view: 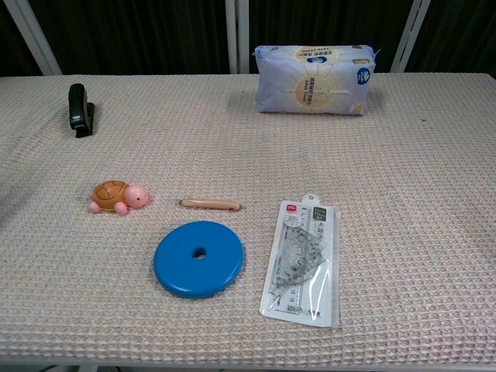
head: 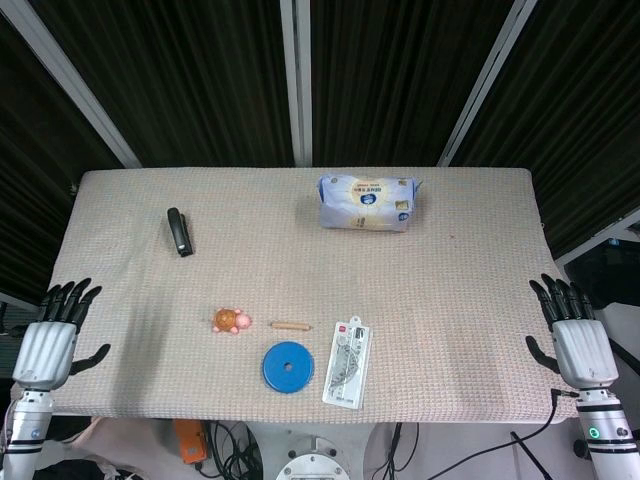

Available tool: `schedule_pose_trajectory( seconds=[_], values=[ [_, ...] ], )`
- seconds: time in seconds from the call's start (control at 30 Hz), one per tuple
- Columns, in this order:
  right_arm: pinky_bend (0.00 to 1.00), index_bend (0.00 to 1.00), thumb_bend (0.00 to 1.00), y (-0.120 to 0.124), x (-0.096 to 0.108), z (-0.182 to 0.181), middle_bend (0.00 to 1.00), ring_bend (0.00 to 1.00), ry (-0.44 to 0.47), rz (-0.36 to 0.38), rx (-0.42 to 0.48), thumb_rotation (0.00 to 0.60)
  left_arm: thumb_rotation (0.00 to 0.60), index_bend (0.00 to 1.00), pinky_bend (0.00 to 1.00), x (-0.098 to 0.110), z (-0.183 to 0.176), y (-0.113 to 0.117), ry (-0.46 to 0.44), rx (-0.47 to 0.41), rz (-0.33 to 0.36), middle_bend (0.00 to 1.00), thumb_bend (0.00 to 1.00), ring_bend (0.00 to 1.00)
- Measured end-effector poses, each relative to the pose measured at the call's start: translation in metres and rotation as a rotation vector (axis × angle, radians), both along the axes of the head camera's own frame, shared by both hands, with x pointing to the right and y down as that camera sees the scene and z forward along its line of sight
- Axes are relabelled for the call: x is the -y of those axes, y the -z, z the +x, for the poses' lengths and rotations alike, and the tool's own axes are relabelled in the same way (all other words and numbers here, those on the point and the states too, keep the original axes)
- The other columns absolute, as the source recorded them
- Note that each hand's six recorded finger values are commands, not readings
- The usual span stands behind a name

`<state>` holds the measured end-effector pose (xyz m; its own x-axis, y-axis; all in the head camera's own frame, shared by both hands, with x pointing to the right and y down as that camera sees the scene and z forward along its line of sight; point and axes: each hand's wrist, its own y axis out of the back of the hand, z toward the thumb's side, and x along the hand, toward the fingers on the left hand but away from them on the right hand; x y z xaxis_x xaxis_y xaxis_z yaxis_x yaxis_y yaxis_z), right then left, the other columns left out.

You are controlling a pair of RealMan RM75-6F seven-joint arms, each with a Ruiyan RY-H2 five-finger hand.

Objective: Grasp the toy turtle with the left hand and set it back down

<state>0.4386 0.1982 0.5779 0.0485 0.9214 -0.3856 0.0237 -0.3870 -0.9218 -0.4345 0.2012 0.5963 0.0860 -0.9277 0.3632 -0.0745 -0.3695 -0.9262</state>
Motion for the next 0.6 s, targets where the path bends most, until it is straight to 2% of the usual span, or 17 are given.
schedule_pose_trajectory(
  seconds=[0.33, 0.6],
  values=[
    [0.0, 0.0, 0.24, 0.002, 0.0, 0.004, 0.0, 0.0, -0.003, 0.006, 0.003, 0.6, 0.6, 0.12, 0.0, 0.0, 0.008, 0.0, -0.022, -0.009, 0.002, 0.04, 0.2, 0.0],
    [0.0, 0.0, 0.25, 0.006, 0.005, 0.005, 0.0, 0.0, -0.007, 0.024, 0.004, 0.6, 0.6, 0.13, 0.0, 0.01, 0.046, -0.013, -0.081, -0.099, -0.038, 0.06, 0.23, 0.0]
  ],
)
